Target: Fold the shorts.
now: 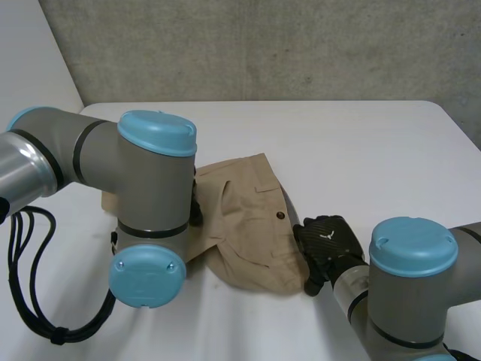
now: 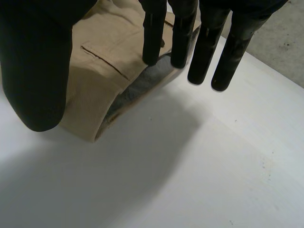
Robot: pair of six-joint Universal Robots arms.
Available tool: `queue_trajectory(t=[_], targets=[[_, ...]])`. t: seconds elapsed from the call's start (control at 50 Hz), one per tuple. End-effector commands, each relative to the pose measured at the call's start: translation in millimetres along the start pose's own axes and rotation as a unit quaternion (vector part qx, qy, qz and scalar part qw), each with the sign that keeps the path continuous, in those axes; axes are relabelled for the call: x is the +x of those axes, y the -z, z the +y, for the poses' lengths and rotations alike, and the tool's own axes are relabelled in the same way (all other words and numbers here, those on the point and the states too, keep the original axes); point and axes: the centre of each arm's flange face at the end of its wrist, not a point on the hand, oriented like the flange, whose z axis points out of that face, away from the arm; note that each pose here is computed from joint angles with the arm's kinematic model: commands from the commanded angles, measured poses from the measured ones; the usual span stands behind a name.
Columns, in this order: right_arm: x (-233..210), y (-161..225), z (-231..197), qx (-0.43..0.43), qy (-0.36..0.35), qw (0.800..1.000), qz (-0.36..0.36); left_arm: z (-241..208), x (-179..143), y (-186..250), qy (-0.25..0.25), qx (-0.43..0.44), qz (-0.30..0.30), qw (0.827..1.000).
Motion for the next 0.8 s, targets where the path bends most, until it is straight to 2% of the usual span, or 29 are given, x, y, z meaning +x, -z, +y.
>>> queue_trajectory(t=[0.02,0.14,0.26,0.34,0.36,0.48,0.52,0.6,0.7,0.78,0.8], targets=[[-7.3,-2.9,-1.0,0.004,0.009,1.0,-0.012,7.0,-10.1,-4.9,-0.007,-0.018,-0.012,1.0],[-11.0,-0.7,-7.0,0.016,0.007,1.0,-0.02,-2.7,-22.6,3.5,-0.019,-0.012,-0.02,1.0],[-2.2,3.9,-38.7,0.064,0.007,0.998,-0.02,-21.3,-39.4,20.3,-0.057,0.005,-0.014,0.998],[9.1,14.4,-76.3,0.12,0.029,0.992,-0.011,-34.9,-53.1,34.0,-0.107,0.021,0.001,0.994],[12.3,16.2,-83.5,0.126,0.04,0.991,-0.008,-36.1,-59.7,36.7,-0.136,0.02,0.006,0.99],[28.3,26.9,-102.4,0.073,0.167,0.983,-0.004,-12.4,-79.3,39.1,-0.289,-0.043,0.027,0.956],[27.4,28.4,-103.5,0.05,0.213,0.976,-0.011,-5.1,-81.6,39.1,-0.311,-0.059,0.031,0.948],[26.4,18.2,-102.7,0.03,0.25,0.968,-0.019,4.7,-83.1,37.1,-0.325,-0.077,0.036,0.942],[21.8,-9.2,-92.5,0.011,0.252,0.967,-0.027,15.0,-82.4,18.5,-0.329,-0.1,0.037,0.938],[20.8,-33.8,-103.4,0.032,0.251,0.967,-0.011,-1.2,-72.7,-1.9,-0.326,-0.069,0.03,0.942],[21.5,-37.6,-109.2,0.041,0.248,0.968,-0.003,-16.8,-69.7,-11.3,-0.318,-0.042,0.022,0.947]])
